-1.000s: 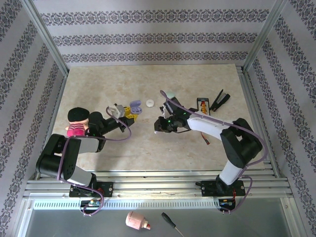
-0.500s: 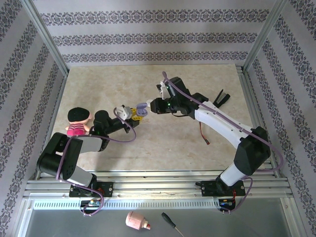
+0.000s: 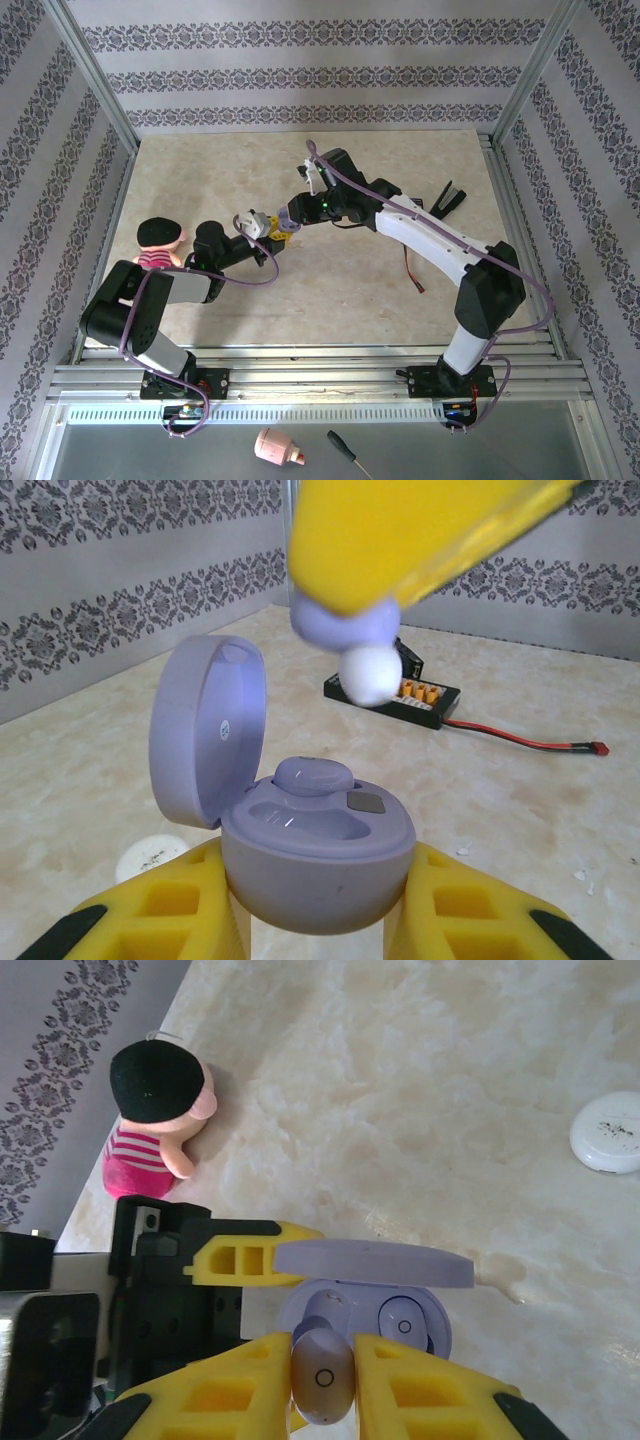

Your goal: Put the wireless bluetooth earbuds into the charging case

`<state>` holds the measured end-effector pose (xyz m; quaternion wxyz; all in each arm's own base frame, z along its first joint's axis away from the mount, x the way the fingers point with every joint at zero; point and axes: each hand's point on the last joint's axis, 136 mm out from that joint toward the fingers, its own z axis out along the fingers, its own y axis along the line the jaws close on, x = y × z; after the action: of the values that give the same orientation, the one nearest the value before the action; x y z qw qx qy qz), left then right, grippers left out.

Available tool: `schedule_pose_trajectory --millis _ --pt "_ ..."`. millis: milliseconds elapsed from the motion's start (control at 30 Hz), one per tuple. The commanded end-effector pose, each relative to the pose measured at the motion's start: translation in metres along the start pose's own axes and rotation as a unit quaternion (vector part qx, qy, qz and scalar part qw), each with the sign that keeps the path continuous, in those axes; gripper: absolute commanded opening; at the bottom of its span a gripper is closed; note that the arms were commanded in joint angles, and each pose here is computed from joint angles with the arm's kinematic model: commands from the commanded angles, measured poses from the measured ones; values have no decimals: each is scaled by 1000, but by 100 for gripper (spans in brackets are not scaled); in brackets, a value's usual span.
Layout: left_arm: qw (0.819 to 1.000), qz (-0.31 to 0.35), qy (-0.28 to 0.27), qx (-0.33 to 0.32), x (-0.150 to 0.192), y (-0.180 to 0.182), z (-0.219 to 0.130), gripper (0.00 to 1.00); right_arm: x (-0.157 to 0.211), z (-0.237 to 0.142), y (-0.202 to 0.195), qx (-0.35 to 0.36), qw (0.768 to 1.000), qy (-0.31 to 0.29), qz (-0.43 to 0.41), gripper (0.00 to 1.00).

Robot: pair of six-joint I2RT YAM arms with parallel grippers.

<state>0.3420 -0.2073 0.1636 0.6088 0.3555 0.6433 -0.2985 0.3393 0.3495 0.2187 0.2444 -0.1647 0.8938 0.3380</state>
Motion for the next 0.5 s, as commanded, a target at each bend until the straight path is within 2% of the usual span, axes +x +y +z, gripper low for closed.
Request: schedule_pose_trajectory --millis 0,467 --pt "1000 8 -29 -1 -17 2 5 19 -5 3 9 -9 1000 1 -12 21" --pt "999 1 -36 0 -21 3 6 19 2 25 15 -22 999 22 -14 21"
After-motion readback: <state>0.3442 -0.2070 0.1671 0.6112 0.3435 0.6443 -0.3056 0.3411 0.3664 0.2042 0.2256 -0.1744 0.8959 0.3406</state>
